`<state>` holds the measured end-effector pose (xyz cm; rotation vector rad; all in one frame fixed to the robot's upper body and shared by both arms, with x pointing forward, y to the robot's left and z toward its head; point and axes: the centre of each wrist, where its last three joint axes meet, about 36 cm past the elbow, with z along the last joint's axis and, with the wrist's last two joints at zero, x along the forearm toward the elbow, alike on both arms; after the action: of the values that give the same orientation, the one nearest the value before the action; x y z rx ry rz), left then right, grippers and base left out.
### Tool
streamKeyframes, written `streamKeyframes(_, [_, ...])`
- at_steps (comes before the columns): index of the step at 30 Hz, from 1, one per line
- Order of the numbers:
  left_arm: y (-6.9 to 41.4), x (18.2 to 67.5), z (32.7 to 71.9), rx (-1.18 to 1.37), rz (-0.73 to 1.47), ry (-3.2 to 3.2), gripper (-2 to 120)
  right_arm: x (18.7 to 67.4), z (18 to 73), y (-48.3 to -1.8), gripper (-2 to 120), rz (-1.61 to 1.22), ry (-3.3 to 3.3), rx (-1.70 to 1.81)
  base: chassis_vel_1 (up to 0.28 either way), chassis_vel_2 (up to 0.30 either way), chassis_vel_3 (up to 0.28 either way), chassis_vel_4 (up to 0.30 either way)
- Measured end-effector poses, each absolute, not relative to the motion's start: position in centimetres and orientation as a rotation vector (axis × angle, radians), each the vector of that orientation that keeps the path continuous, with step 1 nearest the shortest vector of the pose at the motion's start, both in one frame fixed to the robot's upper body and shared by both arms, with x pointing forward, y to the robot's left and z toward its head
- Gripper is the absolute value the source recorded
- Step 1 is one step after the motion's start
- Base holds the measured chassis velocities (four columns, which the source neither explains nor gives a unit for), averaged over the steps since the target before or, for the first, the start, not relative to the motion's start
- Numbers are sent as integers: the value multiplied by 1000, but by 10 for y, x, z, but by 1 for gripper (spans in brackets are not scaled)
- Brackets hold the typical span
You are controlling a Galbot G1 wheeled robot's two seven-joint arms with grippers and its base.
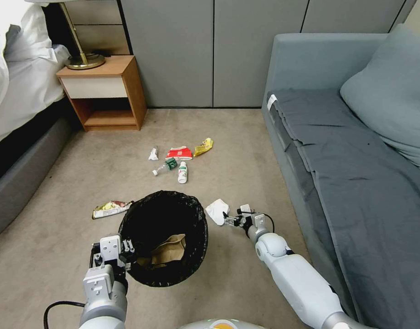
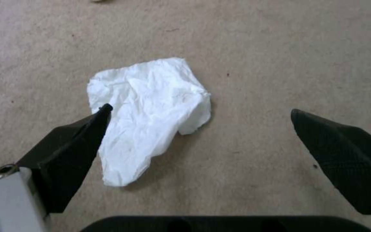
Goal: Pick up the trash bin, then pick up the garbage from the floor and place it into the trash bin.
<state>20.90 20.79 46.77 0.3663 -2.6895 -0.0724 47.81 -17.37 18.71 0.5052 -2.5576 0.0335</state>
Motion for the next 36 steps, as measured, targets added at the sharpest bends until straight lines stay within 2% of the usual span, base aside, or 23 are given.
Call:
streamKeyframes(17, [203, 207, 464, 384, -79, -2684, 1, 509, 172, -162, 100, 172, -2540, 583, 0, 0, 0, 0])
streamKeyframes(36, [202, 211, 458, 389, -78, -2679, 1, 517, 156, -147, 100, 240, -2511, 652, 0, 0, 0, 0])
